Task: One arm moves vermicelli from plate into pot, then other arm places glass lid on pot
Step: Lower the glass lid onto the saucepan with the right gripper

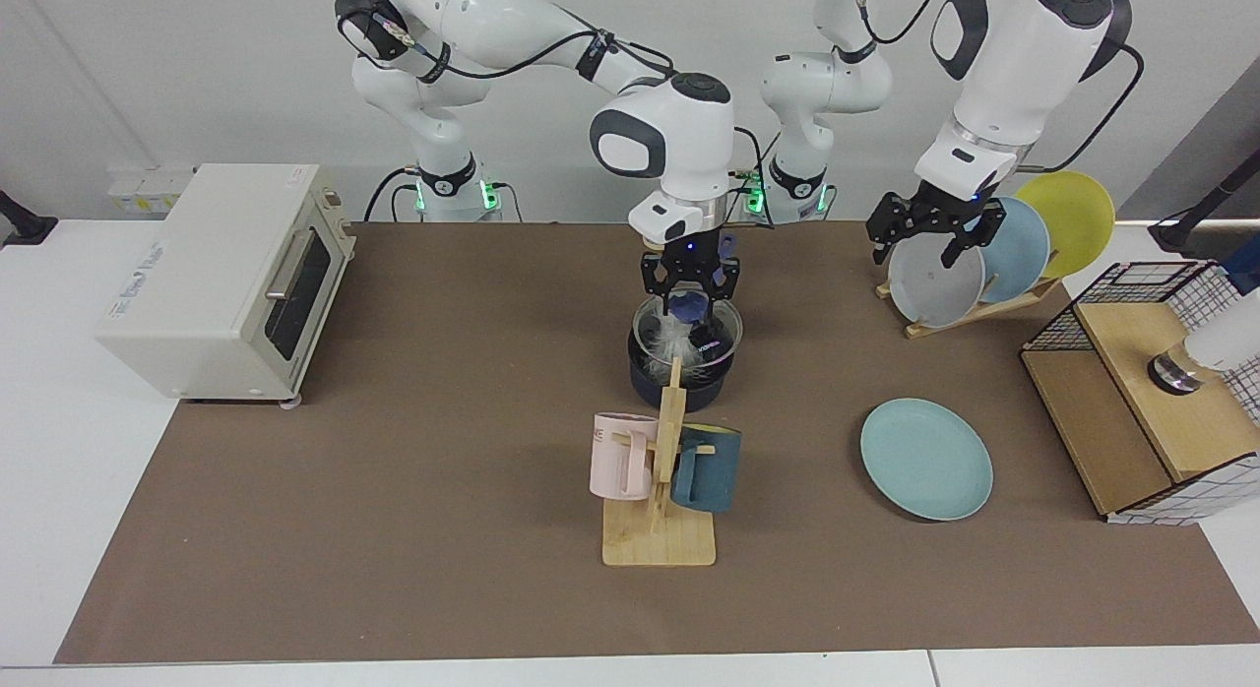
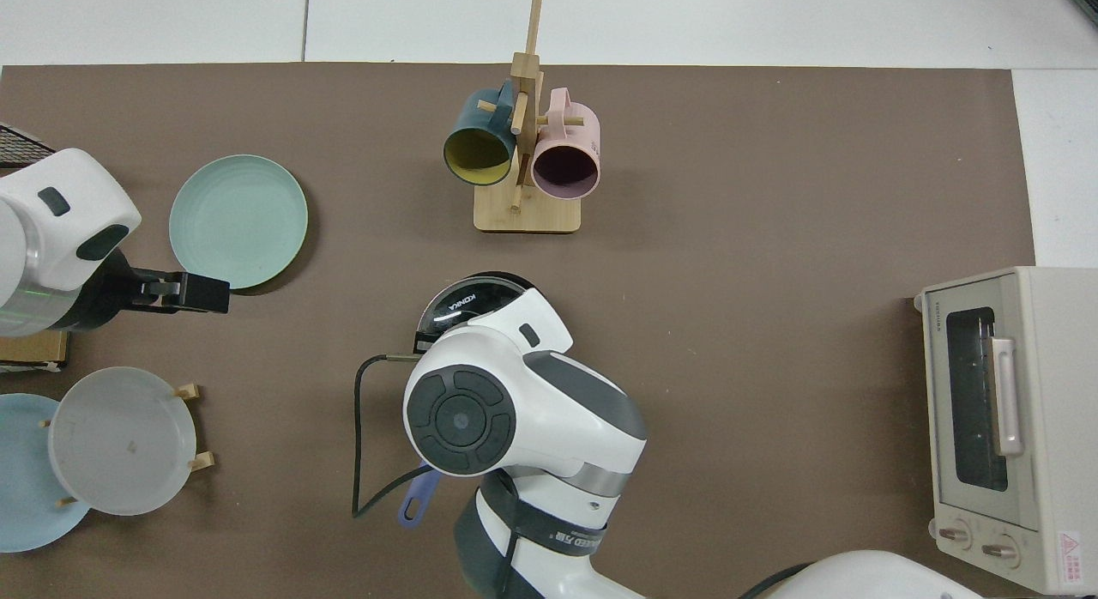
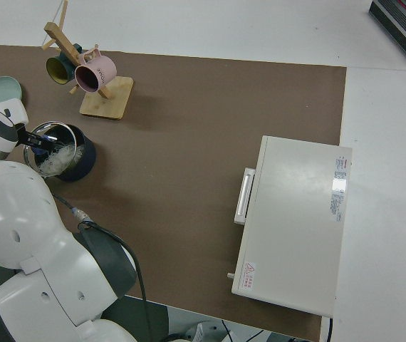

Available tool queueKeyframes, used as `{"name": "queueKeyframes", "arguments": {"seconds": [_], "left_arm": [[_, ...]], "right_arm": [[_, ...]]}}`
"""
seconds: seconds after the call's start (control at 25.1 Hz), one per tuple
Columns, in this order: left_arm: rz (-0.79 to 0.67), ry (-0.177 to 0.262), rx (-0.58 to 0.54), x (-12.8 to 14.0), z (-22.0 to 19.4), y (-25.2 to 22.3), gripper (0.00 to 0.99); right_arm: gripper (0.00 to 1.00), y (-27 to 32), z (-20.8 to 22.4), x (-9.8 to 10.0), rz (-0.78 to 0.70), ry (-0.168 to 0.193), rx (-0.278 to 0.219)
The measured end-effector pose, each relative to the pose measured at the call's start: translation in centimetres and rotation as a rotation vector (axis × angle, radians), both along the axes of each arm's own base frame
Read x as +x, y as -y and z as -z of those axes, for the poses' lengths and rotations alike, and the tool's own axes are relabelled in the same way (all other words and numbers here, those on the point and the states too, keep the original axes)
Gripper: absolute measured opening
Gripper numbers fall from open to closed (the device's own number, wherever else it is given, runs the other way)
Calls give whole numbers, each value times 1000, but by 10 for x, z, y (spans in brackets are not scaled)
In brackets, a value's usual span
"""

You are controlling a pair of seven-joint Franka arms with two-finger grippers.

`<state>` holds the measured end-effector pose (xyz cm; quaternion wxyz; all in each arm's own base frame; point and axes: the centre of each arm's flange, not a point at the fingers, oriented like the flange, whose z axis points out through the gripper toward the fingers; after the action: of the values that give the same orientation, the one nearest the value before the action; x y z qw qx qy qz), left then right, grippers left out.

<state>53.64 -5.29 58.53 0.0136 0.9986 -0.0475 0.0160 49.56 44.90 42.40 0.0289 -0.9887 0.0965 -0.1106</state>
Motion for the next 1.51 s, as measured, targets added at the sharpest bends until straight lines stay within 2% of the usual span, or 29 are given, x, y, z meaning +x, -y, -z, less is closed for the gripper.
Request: {"name": "queueKeyframes", "arguments": {"seconds": [0.24,0.44,1.51], "left_arm": [[0,0,0,0,0,0,991],[0,0,0,0,0,0,991],[0,0,0,0,0,0,991]], "right_arm": [[661,10,7,11,5,22,13],[661,13,14,16,6,17,17],[661,10,20,14,-2,6,5]]}}
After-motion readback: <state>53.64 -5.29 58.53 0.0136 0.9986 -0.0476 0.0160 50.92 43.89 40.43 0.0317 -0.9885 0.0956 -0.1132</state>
